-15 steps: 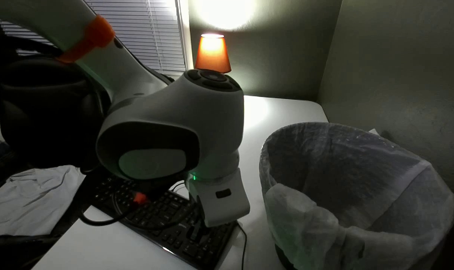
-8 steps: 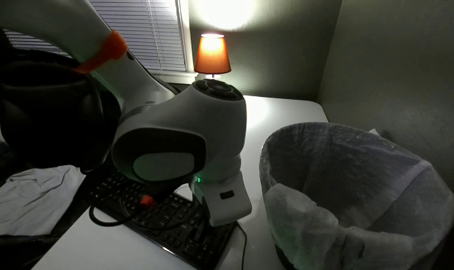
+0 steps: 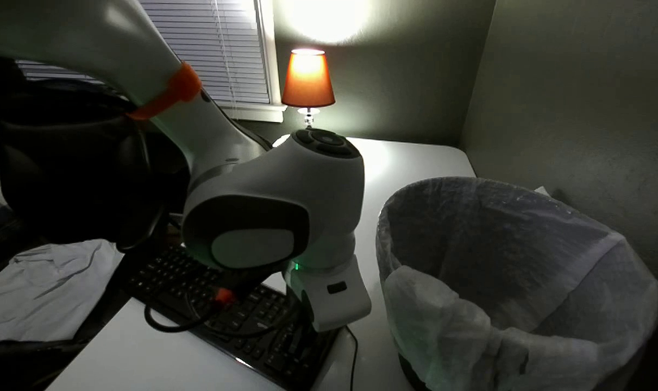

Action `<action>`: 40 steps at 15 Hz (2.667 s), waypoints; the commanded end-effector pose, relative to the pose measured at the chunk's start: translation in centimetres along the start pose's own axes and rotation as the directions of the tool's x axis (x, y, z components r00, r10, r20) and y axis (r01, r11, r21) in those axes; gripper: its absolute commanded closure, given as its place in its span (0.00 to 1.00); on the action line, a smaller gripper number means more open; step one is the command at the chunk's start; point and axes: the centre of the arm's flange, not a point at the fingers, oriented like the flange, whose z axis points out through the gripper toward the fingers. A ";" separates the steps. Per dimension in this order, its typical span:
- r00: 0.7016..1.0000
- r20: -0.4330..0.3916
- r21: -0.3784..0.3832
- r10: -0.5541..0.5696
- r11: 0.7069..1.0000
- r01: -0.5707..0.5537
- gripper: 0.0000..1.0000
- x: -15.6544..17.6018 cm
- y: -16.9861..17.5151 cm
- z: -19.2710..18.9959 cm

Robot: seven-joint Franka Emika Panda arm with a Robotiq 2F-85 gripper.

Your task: Press a key on the keyboard.

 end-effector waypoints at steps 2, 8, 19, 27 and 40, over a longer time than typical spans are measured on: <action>1.000 0.005 -0.012 -0.014 1.000 0.014 1.00 0.8 -0.8 0.8; 1.000 0.004 -0.006 -0.023 1.000 0.023 1.00 1.0 -1.4 1.1; 0.999 0.029 -0.004 -0.024 1.000 0.024 1.00 1.0 -2.0 2.0; 0.999 0.038 -0.001 -0.018 1.000 0.018 1.00 1.3 -2.3 2.5; 0.998 -0.007 -0.012 -0.056 0.998 0.056 1.00 -1.1 -1.9 -0.2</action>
